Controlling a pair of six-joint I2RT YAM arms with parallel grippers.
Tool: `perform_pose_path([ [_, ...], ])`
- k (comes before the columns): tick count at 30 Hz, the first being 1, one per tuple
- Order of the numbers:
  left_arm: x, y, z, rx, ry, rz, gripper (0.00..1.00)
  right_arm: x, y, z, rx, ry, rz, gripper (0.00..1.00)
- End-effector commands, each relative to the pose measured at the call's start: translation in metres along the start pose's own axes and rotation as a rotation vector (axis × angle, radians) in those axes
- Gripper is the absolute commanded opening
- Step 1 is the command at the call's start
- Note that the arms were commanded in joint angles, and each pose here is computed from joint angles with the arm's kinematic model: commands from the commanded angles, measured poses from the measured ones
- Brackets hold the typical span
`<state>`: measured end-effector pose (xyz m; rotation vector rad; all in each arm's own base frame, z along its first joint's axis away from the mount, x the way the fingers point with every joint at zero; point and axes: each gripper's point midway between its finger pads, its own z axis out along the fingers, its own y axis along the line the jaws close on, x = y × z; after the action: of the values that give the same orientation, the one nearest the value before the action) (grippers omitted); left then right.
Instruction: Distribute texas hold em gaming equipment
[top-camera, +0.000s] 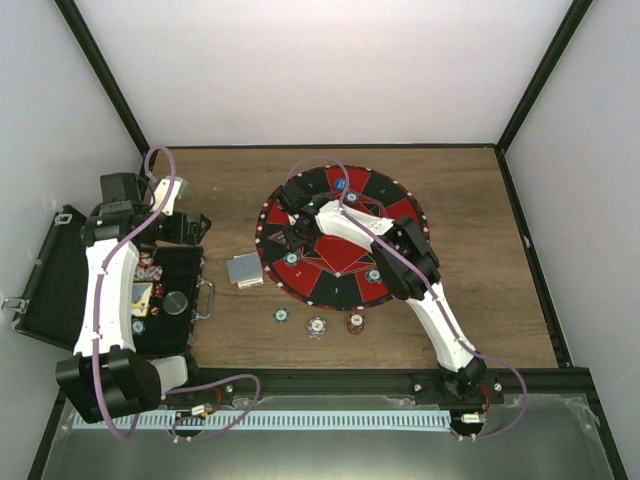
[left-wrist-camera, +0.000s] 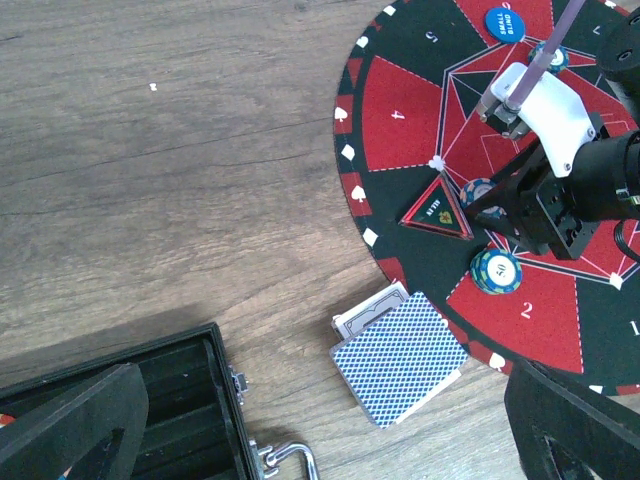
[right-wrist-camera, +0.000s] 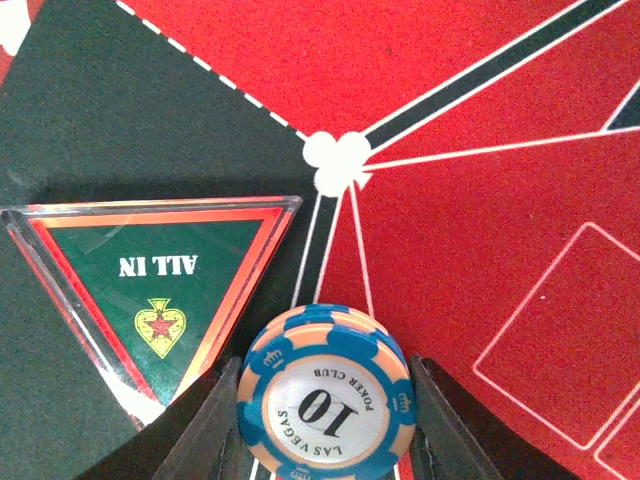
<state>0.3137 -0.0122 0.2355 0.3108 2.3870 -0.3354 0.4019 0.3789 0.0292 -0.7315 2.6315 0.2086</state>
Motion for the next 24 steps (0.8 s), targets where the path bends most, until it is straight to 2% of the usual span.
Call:
perform_pose_path([
  [1,-0.001,0.001,-0.002,-0.001,-0.01,0.005,1.0,0.008,0.013,0.004,-0.041,0.027,-0.021,0.33],
  [7,-0.003,-0.001,-0.003,0.009,-0.018,-0.004,1.0,-0.006,0.011,-0.016,-0.029,-0.012,-0.029,0.55],
  [11,-0.003,-0.002,-0.004,0.009,-0.017,-0.005,1.0,-0.021,0.009,-0.038,-0.012,-0.048,-0.037,0.65],
  [19,-0.005,-0.004,-0.007,0.013,-0.03,-0.01,1.0,-0.029,-0.001,-0.105,0.02,-0.125,-0.009,0.66],
  [24,-0.005,-0.005,-0.009,0.013,-0.037,-0.013,1.0,0.018,0.013,-0.135,0.009,-0.11,-0.033,0.68],
])
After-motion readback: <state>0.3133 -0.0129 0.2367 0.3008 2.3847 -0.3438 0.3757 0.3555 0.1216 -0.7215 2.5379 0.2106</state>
